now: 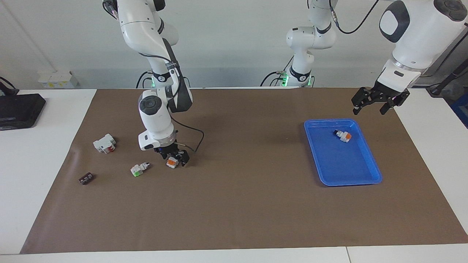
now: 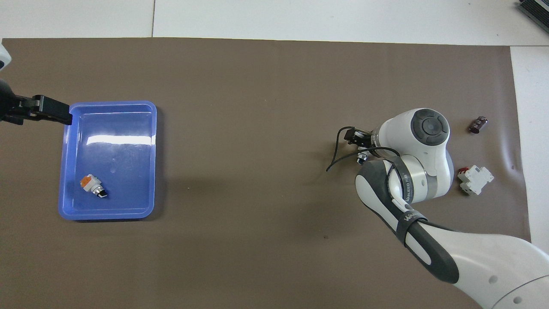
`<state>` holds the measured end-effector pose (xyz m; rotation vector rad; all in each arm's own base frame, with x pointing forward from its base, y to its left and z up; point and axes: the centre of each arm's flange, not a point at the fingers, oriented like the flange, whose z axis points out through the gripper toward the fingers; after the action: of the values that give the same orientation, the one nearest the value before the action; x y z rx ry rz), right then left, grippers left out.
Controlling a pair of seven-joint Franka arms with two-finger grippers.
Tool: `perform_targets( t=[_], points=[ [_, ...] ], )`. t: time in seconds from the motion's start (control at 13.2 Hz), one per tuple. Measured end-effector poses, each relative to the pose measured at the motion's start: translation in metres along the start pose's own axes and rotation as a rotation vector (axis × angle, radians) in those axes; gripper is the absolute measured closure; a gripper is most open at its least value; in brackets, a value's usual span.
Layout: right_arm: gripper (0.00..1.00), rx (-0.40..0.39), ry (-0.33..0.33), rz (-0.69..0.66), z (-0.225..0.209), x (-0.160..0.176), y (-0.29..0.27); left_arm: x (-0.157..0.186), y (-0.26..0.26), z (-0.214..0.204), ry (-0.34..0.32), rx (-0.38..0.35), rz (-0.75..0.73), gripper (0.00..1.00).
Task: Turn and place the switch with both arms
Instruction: 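Grasp the green-topped switch with the right gripper and lift it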
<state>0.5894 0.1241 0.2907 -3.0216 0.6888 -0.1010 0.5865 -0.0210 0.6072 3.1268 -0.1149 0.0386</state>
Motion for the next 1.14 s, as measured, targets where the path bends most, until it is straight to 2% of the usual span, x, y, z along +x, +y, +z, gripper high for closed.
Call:
perform_targets(
  t=[0.23,0.3,0.46,0.61,0.76,0.83,1.14],
  points=[
    [0.02,0.006,0.008,0.035,0.007,0.001,0.0,0.0,0.0,0.0,0.0,0.0,0.0,0.0],
    [0.12,0.005,0.006,0.036,0.009,0.001,0.0,0.0,0.0,0.0,0.0,0.0,0.0,0.0],
    [0.39,0.003,0.006,0.04,0.008,0.003,0.002,0.0,0.0,0.0,0.0,0.0,0.0,0.0],
    [0.58,0.003,0.005,0.041,0.003,0.004,0.001,0.0,0.0,0.0,0.0,0.0,0.0,0.0],
    [0.58,-0.002,-0.012,0.057,0.0,0.006,0.0,0.0,0.0,0.0,0.0,0.0,0.0,0.0],
    [0.58,0.02,-0.033,0.116,-0.008,0.011,-0.004,0.0,0.0,0.0,0.0,0.0,0.0,0.0],
    [0.58,0.229,-0.229,0.474,-0.088,0.03,-0.038,0.0,0.0,0.0,0.0,0.0,0.0,0.0]
  ],
)
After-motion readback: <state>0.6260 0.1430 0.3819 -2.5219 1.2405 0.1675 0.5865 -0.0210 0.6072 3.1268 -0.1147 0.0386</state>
